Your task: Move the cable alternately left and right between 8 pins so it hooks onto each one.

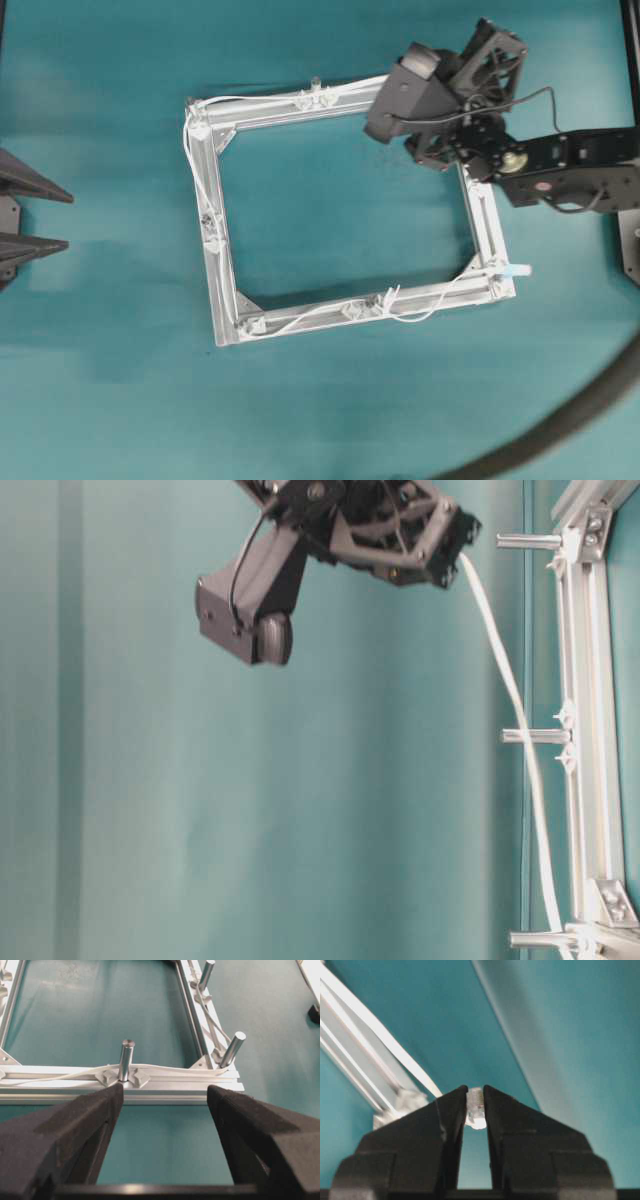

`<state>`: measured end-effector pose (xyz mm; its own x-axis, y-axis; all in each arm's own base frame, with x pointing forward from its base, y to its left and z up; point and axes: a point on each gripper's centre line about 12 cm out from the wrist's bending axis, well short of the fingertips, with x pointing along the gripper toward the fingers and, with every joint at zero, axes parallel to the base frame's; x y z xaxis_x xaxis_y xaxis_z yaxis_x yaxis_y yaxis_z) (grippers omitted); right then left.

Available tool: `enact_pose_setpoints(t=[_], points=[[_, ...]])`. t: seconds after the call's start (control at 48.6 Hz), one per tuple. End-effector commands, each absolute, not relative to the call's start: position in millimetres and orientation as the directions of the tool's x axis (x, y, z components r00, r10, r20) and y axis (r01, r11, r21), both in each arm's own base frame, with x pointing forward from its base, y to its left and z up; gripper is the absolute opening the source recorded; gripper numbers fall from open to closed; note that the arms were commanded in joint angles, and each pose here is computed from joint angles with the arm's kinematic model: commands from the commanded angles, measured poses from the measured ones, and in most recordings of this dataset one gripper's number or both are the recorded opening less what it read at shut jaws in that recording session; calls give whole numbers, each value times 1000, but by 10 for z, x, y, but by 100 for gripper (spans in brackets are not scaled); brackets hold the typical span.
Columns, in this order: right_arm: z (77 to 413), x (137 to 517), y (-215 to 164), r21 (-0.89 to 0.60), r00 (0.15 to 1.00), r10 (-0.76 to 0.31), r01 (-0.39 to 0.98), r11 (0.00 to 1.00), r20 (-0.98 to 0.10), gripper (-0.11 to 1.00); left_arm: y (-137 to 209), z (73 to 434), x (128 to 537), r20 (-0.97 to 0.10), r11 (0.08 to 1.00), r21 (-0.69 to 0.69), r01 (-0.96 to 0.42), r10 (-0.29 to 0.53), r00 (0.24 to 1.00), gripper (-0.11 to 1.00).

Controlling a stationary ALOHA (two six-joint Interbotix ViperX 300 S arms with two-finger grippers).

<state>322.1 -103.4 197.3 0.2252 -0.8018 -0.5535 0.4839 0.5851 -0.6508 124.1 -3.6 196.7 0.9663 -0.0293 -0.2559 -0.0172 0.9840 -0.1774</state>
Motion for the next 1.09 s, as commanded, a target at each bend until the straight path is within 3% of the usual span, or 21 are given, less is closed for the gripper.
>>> enact_pose_setpoints(t=[0.0, 0.185, 0.37, 0.658, 1.069], points=[[2111, 3144, -1025, -645, 245, -808, 499, 579, -536, 13, -31, 2059, 1261, -243, 983, -181, -20, -25, 970, 78], [2042, 2977, -1036, -657, 239, -803, 472, 587, -546, 13, -31, 2059, 1261, -243, 983, -181, -20, -25, 970, 78], [1925, 3005, -1110, -650, 300, -763, 401, 646, -573, 13, -31, 2059, 1261, -243, 983, -181, -20, -25, 970, 78], [1999, 2927, -1380, -773, 275, -834, 319, 549, -479, 13, -33, 2059, 1261, -243, 983, -181, -18, -27, 970, 78], [1759, 2728, -1545, -769, 270, -816, 281, 574, -511, 13, -31, 2059, 1261, -243, 983, -181, -20, -25, 970, 78]])
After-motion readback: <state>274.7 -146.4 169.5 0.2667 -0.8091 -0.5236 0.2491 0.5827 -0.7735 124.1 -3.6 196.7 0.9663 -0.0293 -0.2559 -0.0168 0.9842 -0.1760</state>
